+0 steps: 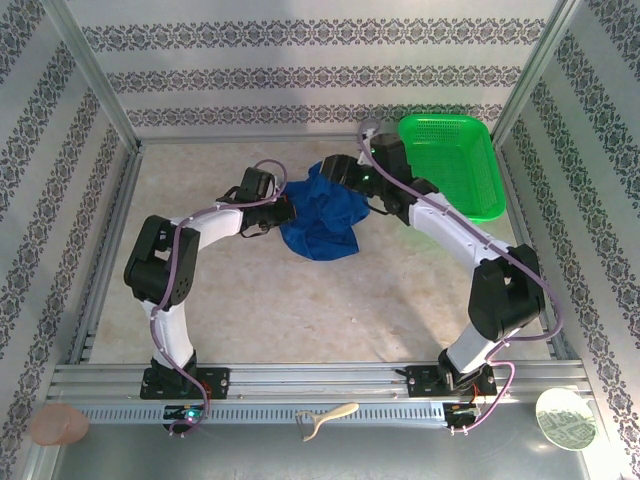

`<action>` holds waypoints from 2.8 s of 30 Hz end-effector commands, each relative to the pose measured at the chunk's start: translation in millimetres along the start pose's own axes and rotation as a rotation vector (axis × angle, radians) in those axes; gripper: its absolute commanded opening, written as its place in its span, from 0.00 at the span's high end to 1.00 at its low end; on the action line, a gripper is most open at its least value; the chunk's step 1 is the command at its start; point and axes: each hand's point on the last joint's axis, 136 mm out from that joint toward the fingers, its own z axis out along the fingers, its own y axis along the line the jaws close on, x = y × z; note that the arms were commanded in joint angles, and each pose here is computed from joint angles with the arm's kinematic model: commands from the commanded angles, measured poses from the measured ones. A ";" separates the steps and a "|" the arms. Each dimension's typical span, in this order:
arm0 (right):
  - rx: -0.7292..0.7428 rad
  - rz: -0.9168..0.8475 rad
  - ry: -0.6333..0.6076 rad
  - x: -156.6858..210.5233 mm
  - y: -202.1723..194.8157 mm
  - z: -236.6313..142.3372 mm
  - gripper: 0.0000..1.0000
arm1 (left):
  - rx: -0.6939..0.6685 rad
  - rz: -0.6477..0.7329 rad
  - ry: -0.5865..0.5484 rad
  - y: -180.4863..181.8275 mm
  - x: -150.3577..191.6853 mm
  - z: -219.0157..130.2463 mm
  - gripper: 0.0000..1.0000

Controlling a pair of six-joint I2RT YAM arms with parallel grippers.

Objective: Fold the inside-out t-shirt

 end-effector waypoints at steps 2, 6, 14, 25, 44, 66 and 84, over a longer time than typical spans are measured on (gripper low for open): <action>0.120 0.034 -0.056 -8.4 -43.6 -22.4 0.32 | 0.090 0.058 -0.026 -45.6 -1.7 -64.5 1.00; 0.230 0.014 -0.032 17.0 -68.9 -45.7 0.31 | 0.104 0.059 -0.024 -53.3 18.6 -108.7 1.00; 0.331 -0.052 0.097 102.7 -100.9 -58.9 0.25 | 0.110 0.044 -0.077 -52.2 31.2 -141.7 1.00; 0.470 -0.205 0.188 168.8 -120.4 -22.8 0.22 | 0.134 0.055 -0.098 -67.3 17.7 -152.5 1.00; 0.197 -0.291 -0.005 16.2 2.3 -73.7 1.00 | 0.282 0.026 -0.315 -115.6 -86.0 -227.4 1.00; -0.260 -0.167 -0.154 -33.5 115.6 -190.3 1.00 | 0.473 -0.020 -0.495 -161.0 -113.6 -336.1 1.00; -0.069 -0.089 -0.126 -17.2 40.2 -124.2 1.00 | 0.468 -0.092 -0.511 -147.8 -140.4 -305.4 1.00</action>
